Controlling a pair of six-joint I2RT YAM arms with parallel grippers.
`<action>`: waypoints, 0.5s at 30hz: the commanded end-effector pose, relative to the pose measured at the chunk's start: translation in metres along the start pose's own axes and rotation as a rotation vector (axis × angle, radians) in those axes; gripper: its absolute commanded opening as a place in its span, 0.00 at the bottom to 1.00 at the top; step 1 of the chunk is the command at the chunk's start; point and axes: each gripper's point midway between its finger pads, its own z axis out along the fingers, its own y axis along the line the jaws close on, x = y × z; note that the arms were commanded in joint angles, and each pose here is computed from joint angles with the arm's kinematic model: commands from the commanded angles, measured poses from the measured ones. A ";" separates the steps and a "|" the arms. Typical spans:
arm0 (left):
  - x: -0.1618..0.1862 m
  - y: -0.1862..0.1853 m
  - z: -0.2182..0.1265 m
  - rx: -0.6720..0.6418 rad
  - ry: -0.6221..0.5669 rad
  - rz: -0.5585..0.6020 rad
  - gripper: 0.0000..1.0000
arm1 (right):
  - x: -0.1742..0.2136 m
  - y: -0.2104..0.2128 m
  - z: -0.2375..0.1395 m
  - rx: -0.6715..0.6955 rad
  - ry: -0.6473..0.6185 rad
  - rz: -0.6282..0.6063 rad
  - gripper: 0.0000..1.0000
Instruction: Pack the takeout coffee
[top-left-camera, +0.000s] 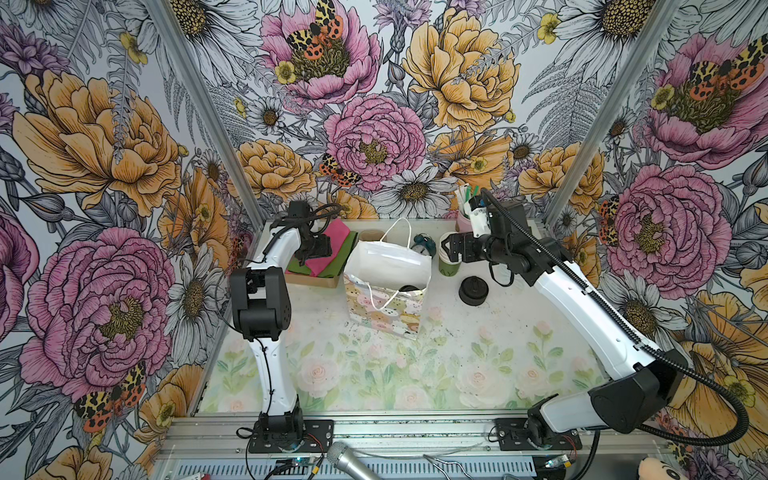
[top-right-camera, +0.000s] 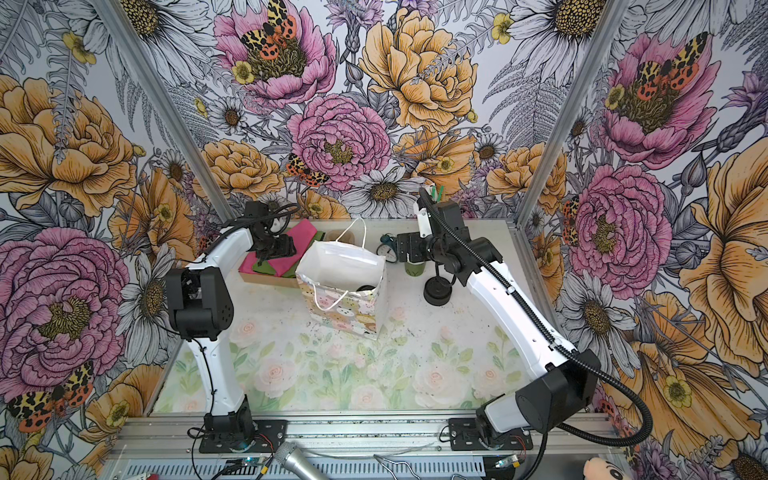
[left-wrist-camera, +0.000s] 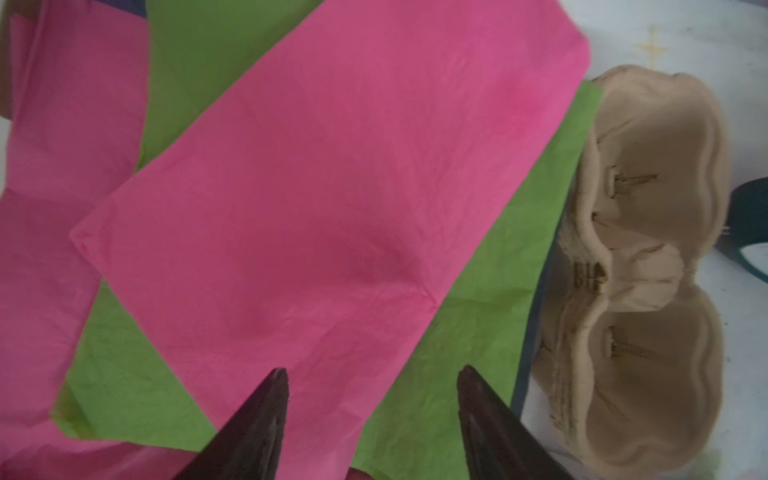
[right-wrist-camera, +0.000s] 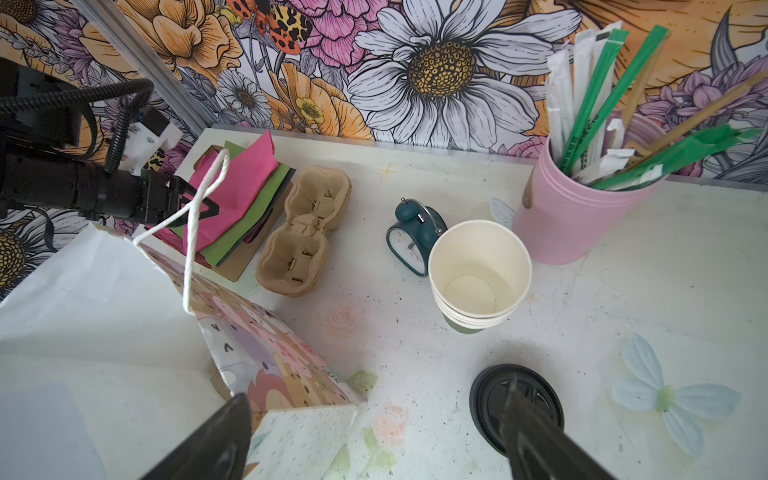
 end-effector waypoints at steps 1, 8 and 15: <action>-0.009 0.005 -0.004 -0.041 -0.021 0.029 0.66 | -0.006 0.000 -0.001 -0.012 -0.021 -0.004 0.95; 0.002 0.004 0.010 -0.046 0.018 0.040 0.67 | -0.004 0.000 -0.001 -0.014 -0.016 -0.003 0.95; 0.009 0.003 0.017 -0.042 0.040 0.039 0.65 | -0.001 -0.001 -0.002 -0.010 -0.013 -0.004 0.95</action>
